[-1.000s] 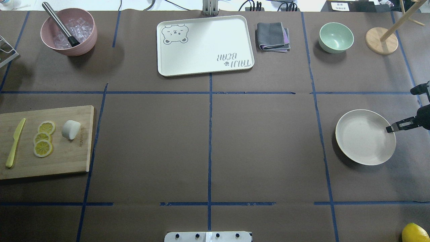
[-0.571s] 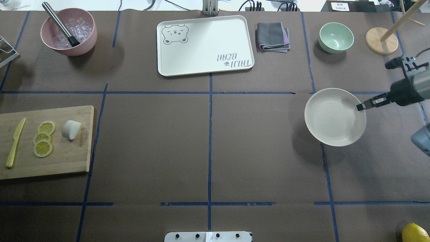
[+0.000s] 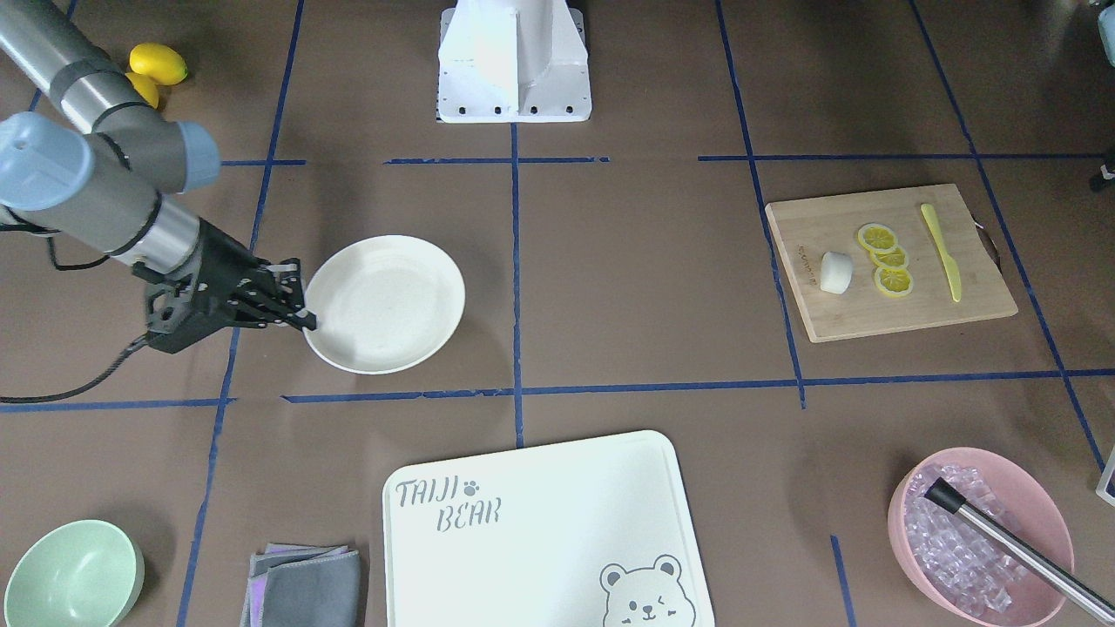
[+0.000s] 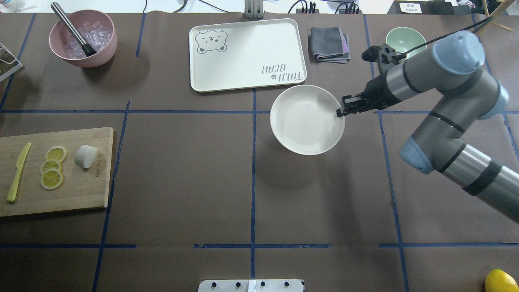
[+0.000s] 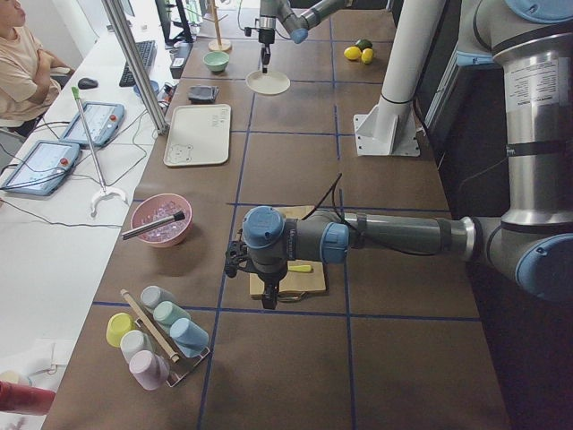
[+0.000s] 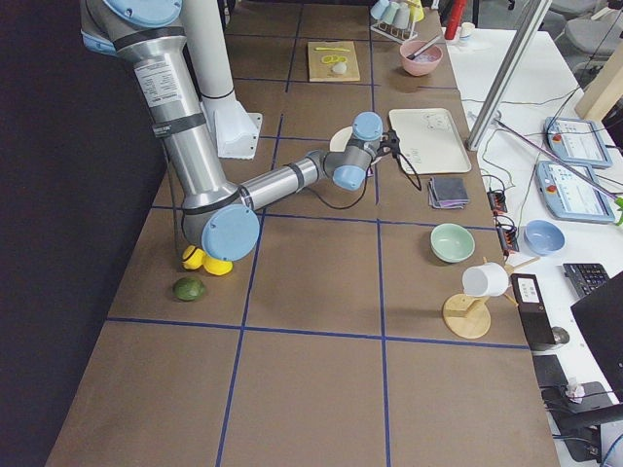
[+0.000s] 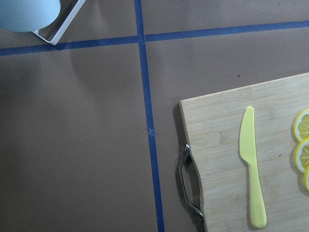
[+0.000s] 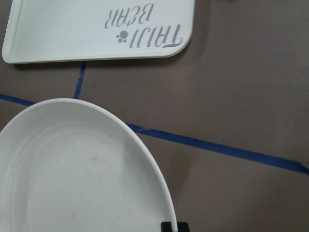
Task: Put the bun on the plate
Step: 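Slide the white plate with the right gripper toward the table center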
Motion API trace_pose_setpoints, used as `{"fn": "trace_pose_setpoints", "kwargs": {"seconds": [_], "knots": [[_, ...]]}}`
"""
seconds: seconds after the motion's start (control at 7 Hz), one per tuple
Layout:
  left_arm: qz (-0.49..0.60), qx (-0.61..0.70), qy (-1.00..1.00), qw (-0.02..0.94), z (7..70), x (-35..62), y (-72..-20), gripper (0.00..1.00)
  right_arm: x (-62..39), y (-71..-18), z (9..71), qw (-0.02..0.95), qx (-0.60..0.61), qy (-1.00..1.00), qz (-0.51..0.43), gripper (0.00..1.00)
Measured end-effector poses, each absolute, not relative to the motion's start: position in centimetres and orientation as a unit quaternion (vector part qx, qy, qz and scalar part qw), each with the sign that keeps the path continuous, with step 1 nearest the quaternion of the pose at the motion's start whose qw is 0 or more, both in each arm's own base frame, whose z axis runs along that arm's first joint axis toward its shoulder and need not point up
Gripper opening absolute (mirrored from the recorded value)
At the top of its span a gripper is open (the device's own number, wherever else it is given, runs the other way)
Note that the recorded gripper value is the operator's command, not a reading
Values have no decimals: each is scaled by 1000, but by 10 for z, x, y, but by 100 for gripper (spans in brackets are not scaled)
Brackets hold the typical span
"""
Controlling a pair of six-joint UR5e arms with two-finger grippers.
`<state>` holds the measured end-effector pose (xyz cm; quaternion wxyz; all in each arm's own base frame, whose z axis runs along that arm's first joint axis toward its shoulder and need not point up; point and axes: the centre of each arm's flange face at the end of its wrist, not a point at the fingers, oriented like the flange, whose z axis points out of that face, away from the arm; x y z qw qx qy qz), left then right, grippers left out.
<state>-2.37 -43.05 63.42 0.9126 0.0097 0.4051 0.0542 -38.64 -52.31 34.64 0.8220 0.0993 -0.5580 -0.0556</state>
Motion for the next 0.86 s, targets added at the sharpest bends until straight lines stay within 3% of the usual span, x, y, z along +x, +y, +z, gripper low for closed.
{"fn": "trace_pose_setpoints", "kwargs": {"seconds": [0.43,0.57,0.71,0.86], "knots": [[54,9,406,912,634,-24,-430,100,-498,-470,298,840,78,-537,-2,3],[54,9,406,912,635,-24,-430,100,-520,-452,295,844,79,-531,10,16],[54,9,406,912,635,-24,-430,100,-534,-440,296,846,76,-527,12,36],[54,9,406,912,635,-24,-430,100,-543,-432,298,849,72,-523,11,99]]}}
